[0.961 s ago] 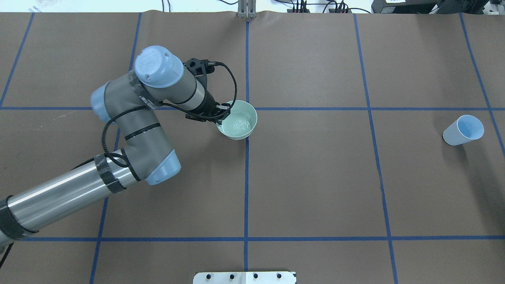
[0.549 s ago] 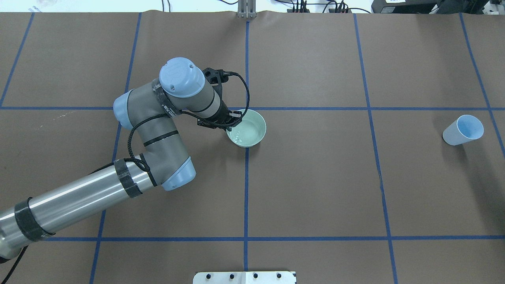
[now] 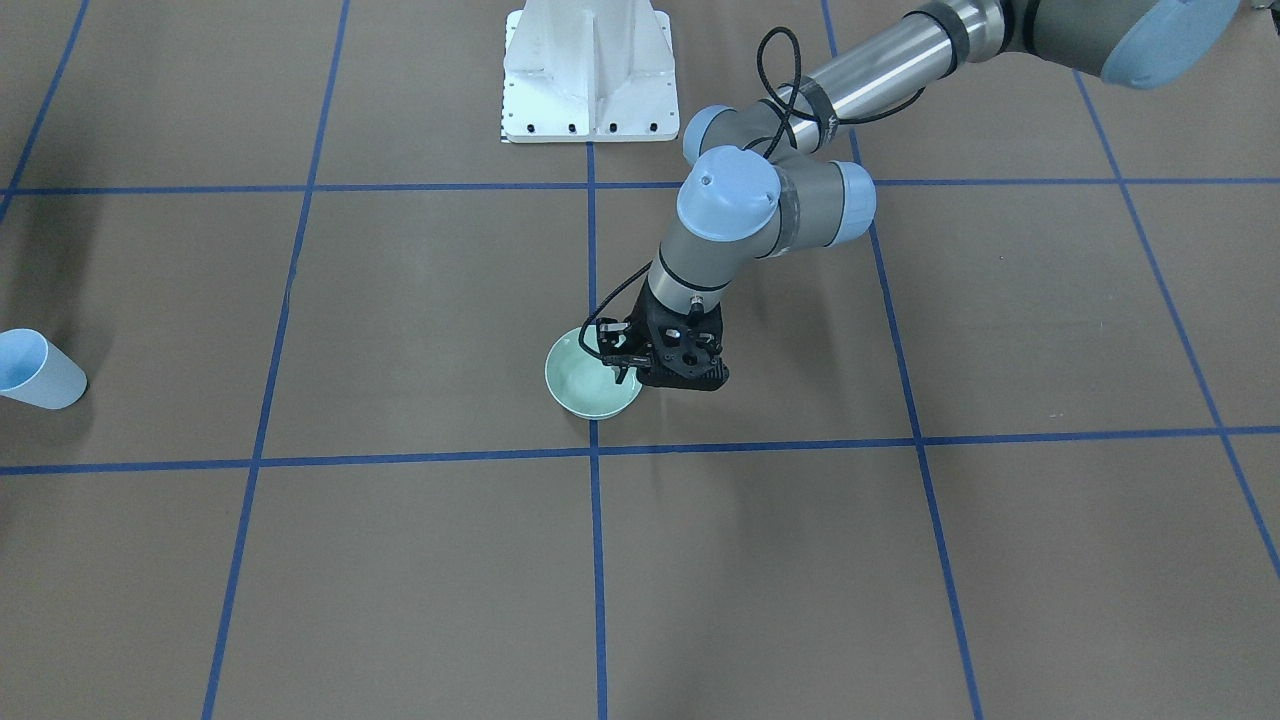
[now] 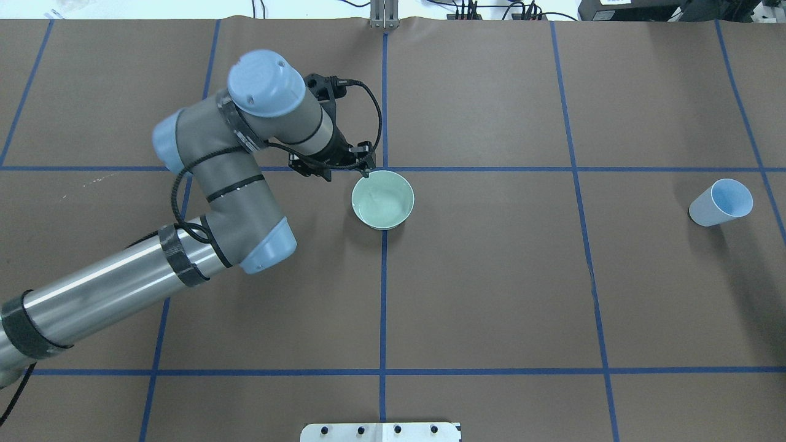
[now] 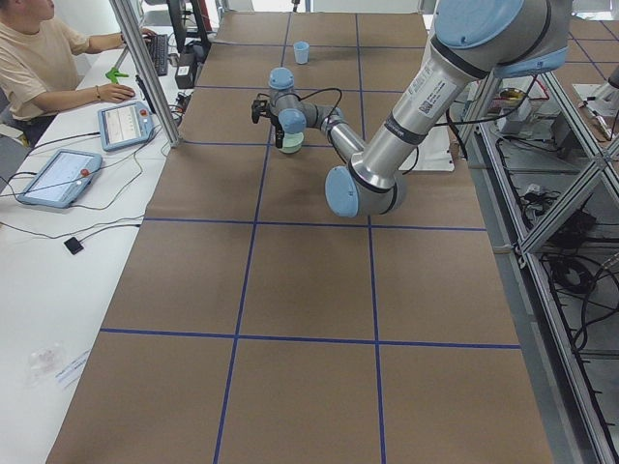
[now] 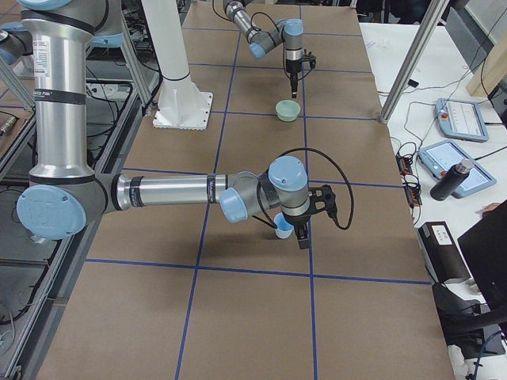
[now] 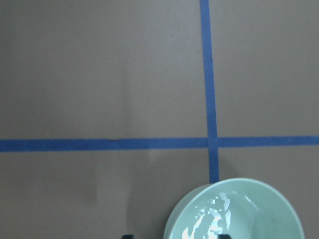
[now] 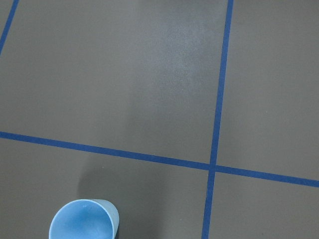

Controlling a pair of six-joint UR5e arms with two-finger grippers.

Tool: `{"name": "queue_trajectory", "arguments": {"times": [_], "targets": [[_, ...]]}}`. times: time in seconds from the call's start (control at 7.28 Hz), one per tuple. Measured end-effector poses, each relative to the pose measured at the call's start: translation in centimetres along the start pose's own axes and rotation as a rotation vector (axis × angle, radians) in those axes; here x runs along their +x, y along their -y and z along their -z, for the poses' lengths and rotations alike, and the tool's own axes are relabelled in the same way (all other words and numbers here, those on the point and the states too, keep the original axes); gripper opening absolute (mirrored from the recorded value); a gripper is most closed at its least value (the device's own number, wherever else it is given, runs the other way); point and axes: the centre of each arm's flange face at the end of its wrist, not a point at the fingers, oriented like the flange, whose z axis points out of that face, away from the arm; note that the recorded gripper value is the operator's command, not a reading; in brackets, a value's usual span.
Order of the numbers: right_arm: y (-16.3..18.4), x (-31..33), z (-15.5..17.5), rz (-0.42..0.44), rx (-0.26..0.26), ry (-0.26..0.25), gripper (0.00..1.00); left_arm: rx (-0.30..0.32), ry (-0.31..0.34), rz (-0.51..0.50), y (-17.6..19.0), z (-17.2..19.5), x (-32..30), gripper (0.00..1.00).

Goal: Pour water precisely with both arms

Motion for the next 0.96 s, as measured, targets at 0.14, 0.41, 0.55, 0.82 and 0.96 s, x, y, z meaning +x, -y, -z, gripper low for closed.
{"name": "queue_trajectory", "arguments": {"times": [0.14,0.41,0.55,0.82,0.96], "targets": [[0.0,-0.4,-0.2,0.01,0.0,0.008,1.0,-0.004,0.007,-0.043,0.7,4.4,-1.3,1.0],[0.3,-3.4,-1.4,-0.006,-0.011,0.036,1.0,-0.004,0.091,-0.196,1.4,11.7,-11.2,1.0],[0.1,-6.0,-2.4,-0.038,0.001,0.056,1.0,-0.012,0.13,-0.273,2.8,14.7,-18.7,1.0],[-2.6,-9.7,-5.3,-0.102,0.039,0.069,1.0,-0.033,0.192,-0.401,4.7,20.3,-34.4,1.0],[-4.6,-10.6,-5.6,-0.129,0.061,0.053,1.0,-0.052,0.223,-0.449,4.8,22.2,-41.9,1.0]]}}
